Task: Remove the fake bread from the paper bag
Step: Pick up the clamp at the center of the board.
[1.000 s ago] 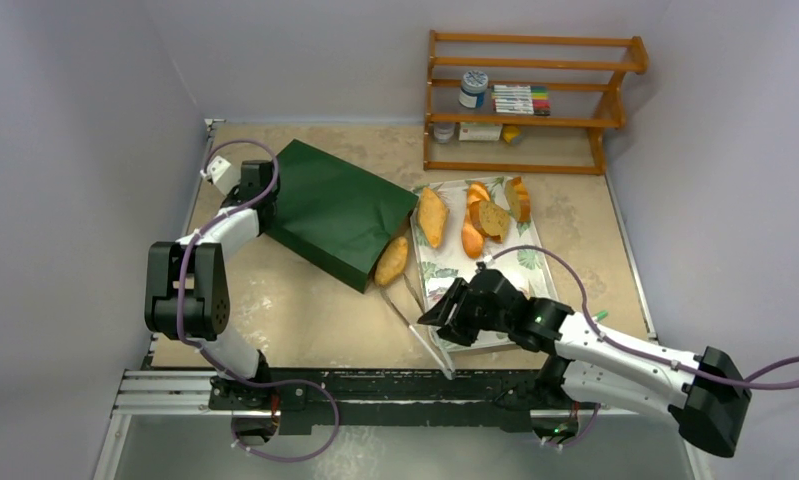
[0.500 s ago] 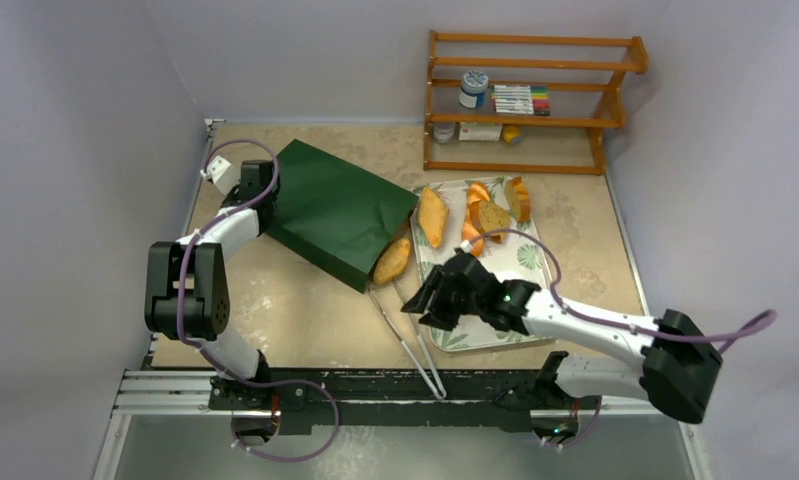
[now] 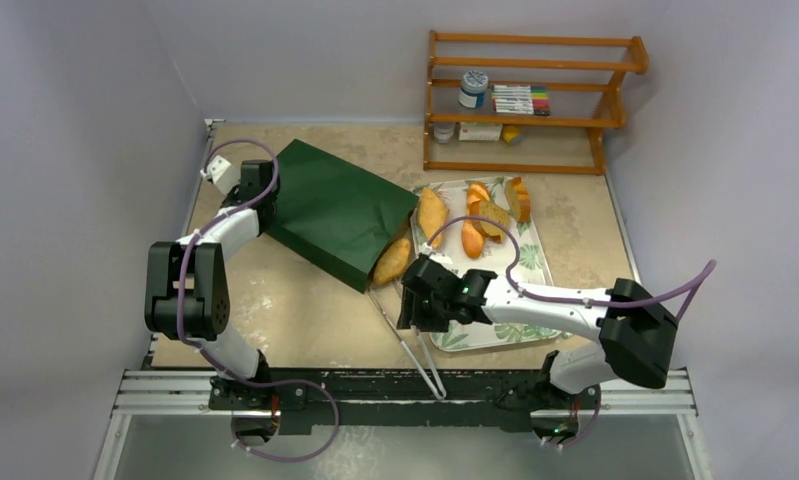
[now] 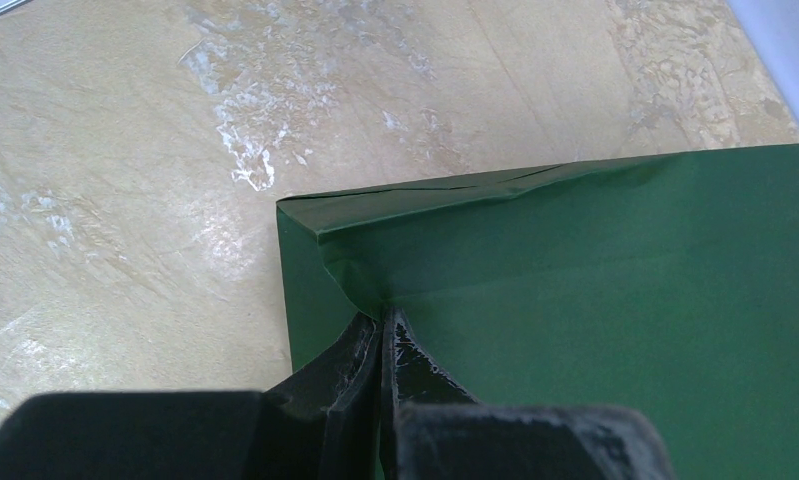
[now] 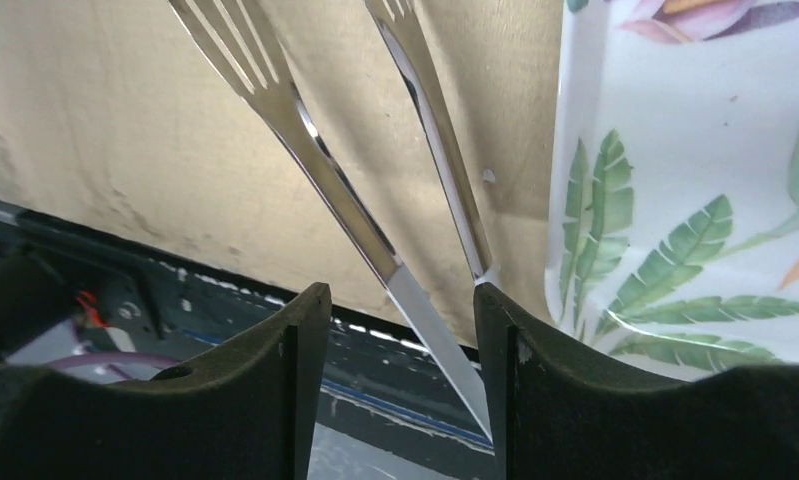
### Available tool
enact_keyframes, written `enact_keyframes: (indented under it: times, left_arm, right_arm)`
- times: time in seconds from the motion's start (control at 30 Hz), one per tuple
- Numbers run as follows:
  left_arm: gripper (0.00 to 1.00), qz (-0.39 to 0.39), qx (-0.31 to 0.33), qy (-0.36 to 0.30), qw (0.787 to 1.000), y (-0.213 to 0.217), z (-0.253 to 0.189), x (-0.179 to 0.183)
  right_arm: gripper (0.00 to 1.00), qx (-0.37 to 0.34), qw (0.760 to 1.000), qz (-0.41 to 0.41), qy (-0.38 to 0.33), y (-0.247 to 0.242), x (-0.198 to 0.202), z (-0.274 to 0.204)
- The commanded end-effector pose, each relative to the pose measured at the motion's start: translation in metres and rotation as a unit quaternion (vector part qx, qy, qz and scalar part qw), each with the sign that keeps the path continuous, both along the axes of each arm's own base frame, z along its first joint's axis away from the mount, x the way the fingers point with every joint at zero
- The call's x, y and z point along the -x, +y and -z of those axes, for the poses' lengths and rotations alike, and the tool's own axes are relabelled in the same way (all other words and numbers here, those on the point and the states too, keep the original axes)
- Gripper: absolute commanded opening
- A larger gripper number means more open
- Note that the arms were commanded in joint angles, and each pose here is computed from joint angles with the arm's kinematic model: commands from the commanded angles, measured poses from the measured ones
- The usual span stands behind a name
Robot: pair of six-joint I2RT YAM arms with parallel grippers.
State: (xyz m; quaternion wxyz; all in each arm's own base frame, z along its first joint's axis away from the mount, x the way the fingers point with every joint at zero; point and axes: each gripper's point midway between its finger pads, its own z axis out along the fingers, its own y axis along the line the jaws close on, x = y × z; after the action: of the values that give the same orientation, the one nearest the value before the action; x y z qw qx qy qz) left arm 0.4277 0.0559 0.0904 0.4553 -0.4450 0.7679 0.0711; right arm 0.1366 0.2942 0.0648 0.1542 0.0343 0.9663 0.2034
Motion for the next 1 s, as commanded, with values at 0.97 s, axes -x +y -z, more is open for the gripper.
enact_keyframes:
  times: [0.97]
  left_arm:
    - [0.00, 0.000, 0.011, -0.017, 1.000, 0.000, -0.004, -0.003]
  right_arm:
    - [0.67, 0.107, 0.984, -0.134, -0.042, -0.004, 0.031, 0.041]
